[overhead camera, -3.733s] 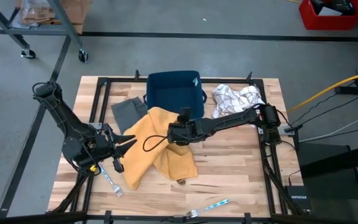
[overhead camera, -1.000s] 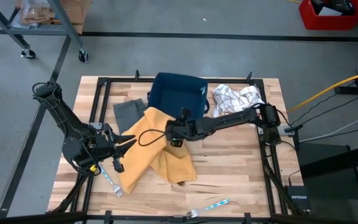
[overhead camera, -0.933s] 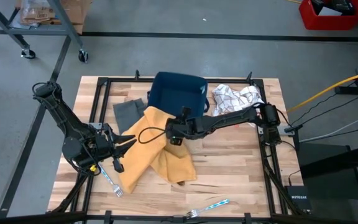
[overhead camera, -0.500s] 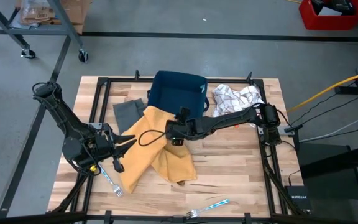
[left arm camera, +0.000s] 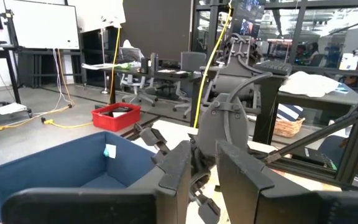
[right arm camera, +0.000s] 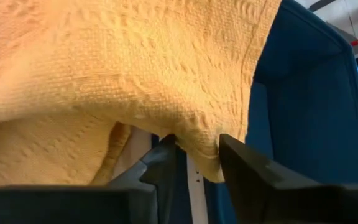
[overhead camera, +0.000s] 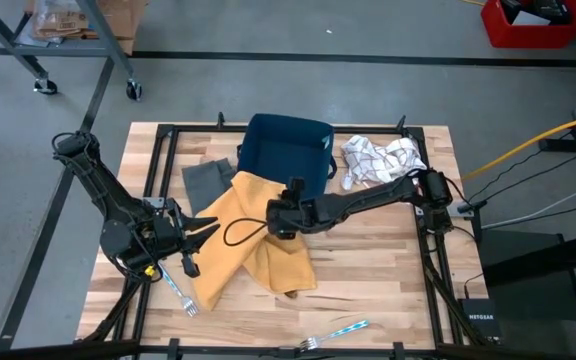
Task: Fold towel
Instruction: Fold the yellow towel
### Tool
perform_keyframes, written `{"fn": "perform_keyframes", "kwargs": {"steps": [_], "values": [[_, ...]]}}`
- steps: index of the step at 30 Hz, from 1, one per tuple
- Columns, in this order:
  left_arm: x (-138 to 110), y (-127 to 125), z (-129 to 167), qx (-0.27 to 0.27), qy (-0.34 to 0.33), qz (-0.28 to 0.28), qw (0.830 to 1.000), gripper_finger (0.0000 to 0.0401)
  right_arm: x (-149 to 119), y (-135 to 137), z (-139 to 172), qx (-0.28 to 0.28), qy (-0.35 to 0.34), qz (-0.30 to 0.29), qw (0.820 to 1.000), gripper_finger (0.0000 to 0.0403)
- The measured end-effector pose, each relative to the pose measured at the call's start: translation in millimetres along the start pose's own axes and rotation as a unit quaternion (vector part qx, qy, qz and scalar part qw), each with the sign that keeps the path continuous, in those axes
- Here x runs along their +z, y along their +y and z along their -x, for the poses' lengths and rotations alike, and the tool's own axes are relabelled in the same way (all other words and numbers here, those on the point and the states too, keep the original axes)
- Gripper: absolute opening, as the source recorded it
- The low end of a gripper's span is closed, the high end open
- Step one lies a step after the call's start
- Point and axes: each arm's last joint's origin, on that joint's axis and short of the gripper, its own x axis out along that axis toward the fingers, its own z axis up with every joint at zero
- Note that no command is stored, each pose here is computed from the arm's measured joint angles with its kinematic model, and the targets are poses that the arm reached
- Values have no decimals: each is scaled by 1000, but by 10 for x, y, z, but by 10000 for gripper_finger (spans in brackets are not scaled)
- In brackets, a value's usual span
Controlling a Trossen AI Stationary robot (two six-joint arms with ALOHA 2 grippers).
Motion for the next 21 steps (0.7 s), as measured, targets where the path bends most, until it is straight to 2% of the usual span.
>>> {"fn": "perform_keyframes", "kwargs": {"steps": [7,13,18,21], "values": [[-1,-1,0,0,0,0,1000,70,0,5,4,0,0,0,1000,84],[0,0,0,0,0,0,1000,70,8,5,14,-5,-2,1,1000,14],[0,0,0,0,0,-14,1000,70,155,-33,140,-33,-26,-12,999,21],[0,0,0,0,0,-20,1000,70,303,-119,281,-51,-45,-26,997,10]]}}
